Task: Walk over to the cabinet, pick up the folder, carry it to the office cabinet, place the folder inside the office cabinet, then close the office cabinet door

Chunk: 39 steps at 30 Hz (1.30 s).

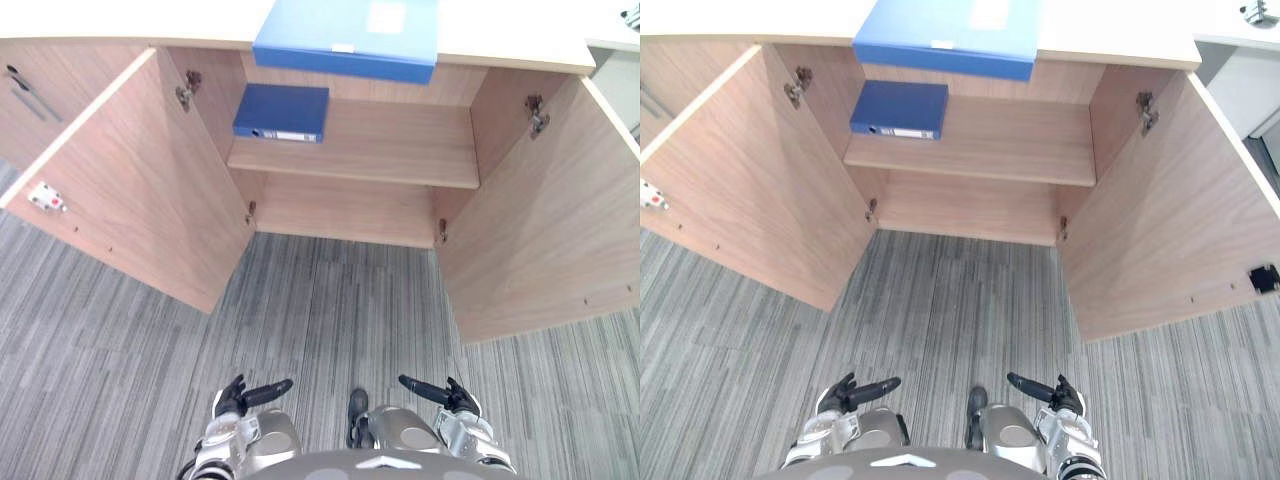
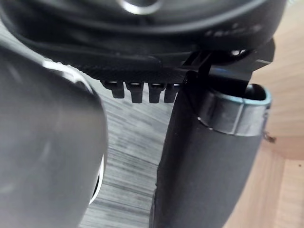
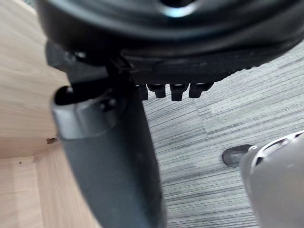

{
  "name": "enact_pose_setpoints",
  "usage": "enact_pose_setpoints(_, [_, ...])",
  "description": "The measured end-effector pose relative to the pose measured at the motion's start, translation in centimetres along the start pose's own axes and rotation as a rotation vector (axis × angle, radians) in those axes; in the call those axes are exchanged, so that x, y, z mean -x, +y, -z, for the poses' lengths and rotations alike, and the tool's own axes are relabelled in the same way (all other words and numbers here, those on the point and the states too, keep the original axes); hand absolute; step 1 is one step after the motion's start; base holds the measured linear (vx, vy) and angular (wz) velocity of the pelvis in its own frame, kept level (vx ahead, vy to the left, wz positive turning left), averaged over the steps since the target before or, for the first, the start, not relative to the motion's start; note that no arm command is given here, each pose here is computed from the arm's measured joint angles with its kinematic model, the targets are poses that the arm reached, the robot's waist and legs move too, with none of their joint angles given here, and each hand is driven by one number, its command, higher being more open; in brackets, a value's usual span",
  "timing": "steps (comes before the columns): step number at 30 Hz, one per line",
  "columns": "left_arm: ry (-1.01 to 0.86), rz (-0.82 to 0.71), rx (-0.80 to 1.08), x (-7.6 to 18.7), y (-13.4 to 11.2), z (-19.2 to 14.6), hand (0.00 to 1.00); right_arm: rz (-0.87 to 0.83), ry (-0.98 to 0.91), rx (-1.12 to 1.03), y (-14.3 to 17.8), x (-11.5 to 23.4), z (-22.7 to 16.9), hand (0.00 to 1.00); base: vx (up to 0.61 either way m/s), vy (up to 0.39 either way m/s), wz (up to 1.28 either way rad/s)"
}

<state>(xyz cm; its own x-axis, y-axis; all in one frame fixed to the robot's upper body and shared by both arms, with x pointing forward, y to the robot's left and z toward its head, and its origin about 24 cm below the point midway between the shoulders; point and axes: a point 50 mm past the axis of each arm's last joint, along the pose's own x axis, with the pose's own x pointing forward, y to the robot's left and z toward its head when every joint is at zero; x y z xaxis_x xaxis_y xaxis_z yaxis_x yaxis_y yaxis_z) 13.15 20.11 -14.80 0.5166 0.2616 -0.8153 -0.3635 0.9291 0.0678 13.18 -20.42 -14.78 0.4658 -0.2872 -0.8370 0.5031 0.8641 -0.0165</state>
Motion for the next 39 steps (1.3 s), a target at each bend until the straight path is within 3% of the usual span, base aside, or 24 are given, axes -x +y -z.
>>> enact_pose_setpoints(6, [0.018, 0.018, 0.011, 0.1, -0.9, 0.3, 1.00, -0.004, 0.012, -0.017, 0.5, 0.1, 0.4, 1.00, 0.29, 0.122, -0.35])
enact_pose_setpoints(11, [0.037, -0.018, -0.011, 0.1, 0.7, 0.8, 1.00, -0.012, 0.066, -0.032, 0.9, 0.7, 2.5, 1.00, 0.35, 0.201, -0.45])
enact_pose_setpoints(19, [0.095, -0.013, -0.037, 0.2, 0.7, 2.1, 1.00, -0.032, 0.021, -0.010, 1.2, 0.4, 1.1, 1.00, 0.24, 0.116, -0.24])
enact_pose_setpoints(26, [0.143, 0.021, -0.040, 0.6, -0.6, 3.3, 1.00, 0.039, 0.055, 0.001, -1.3, 0.2, 1.5, 1.00, 0.34, -0.179, 0.30])
enact_pose_setpoints(32, [0.073, 0.024, 0.014, 0.4, -1.2, 1.8, 1.00, 0.036, 0.061, 0.005, -1.3, 0.4, 2.1, 1.00, 0.20, -0.151, 0.36])
enact_pose_setpoints(39, [0.057, 0.038, 0.017, 0.2, -1.8, 1.1, 1.00, 0.033, 0.069, 0.000, -0.8, 0.5, 2.3, 1.00, 0.08, 0.136, -0.17])
